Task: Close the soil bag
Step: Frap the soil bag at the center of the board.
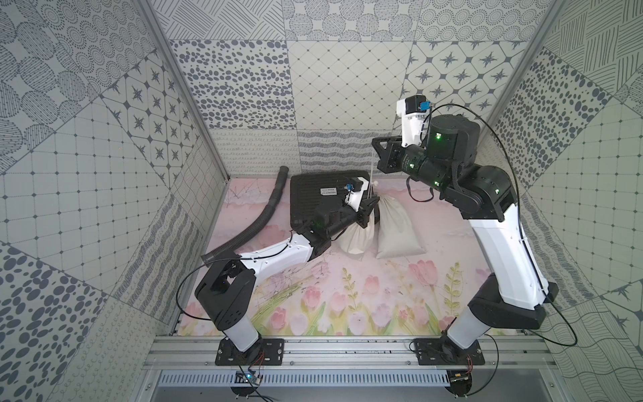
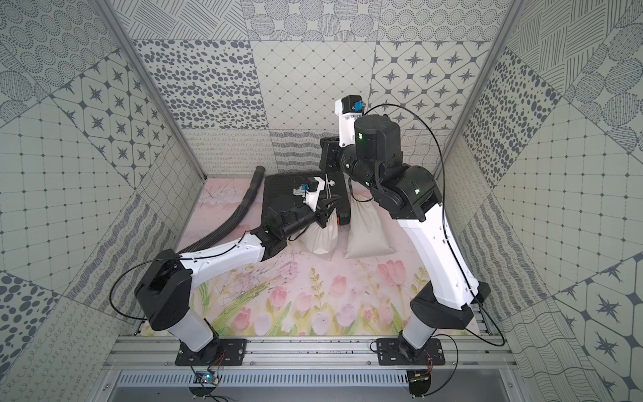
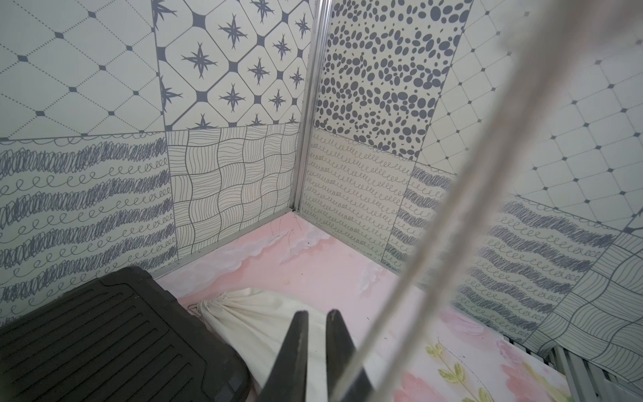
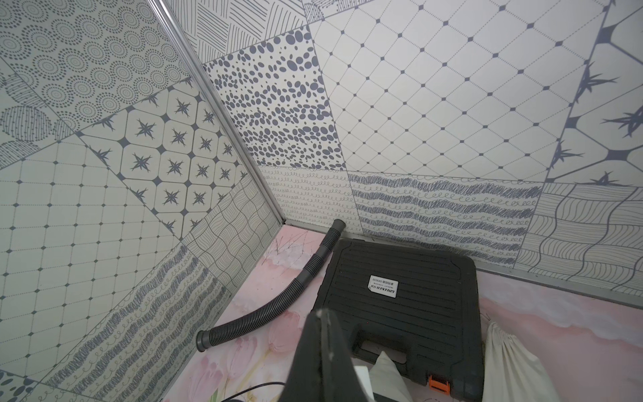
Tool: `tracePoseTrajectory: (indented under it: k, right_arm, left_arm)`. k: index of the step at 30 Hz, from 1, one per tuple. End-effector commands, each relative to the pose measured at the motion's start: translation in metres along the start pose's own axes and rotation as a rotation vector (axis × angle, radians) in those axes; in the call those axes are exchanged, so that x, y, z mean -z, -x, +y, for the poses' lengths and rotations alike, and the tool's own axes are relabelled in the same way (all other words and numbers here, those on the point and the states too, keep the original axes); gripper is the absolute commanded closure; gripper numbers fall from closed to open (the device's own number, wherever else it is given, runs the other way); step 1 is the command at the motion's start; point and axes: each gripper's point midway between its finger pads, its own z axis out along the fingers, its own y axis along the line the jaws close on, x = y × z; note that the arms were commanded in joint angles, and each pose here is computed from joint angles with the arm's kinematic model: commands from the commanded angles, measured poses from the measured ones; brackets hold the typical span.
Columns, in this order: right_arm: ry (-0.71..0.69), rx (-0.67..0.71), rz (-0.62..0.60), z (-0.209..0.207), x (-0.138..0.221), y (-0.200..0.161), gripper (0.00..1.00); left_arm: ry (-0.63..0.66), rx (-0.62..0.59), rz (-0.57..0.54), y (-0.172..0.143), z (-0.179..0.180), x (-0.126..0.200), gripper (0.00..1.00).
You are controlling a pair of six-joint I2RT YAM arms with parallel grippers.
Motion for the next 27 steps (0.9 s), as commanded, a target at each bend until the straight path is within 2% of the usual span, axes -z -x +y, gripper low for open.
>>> tracePoseTrajectory:
  k: [1,6,8,9,13,15,18,20,24,27]
  right_arm:
    - [0.252,-0.093,-0.731,0.037,0.145,0.182,1.00]
    - [0.236,-0.100,-0.710,0.031,0.138,0.177,1.00]
    - [0.212,-0.098,-0.690,0.025,0.130,0.172,1.00]
    - [0.195,-0.094,-0.672,0.021,0.122,0.167,1.00]
    - [0.105,-0.040,-0.607,-0.001,0.087,0.147,1.00]
    - [0.044,-0.017,-0.580,-0.019,0.066,0.138,1.00]
    - [-0.060,-0.015,-0.521,-0.055,0.031,0.120,1.00]
    - [-0.137,-0.033,-0.439,-0.085,-0.003,0.092,1.00]
    - [-0.285,-0.051,-0.260,-0.145,-0.058,0.015,1.00]
    - [-0.369,-0.087,-0.141,-0.189,-0.084,-0.043,1.00]
  left_arm:
    - [0.119,0.085,0.692,-0.180,0.020,0.052,0.86]
    - [0.114,0.082,0.717,-0.191,0.019,0.058,0.98]
    - [0.104,0.085,0.710,-0.186,0.017,0.057,0.96]
    - [0.098,0.088,0.695,-0.177,0.015,0.054,0.89]
    - [0.035,0.084,0.581,-0.118,0.000,0.050,0.38]
    - [-0.017,0.078,0.544,-0.090,-0.013,0.058,0.22]
    - [-0.077,0.090,0.526,-0.064,-0.032,0.088,0.11]
    - [-0.046,0.103,0.494,-0.049,-0.035,0.121,0.05]
    - [0.086,0.139,0.416,-0.033,-0.019,0.175,0.04]
    - [0.210,0.148,0.445,-0.040,0.000,0.201,0.04]
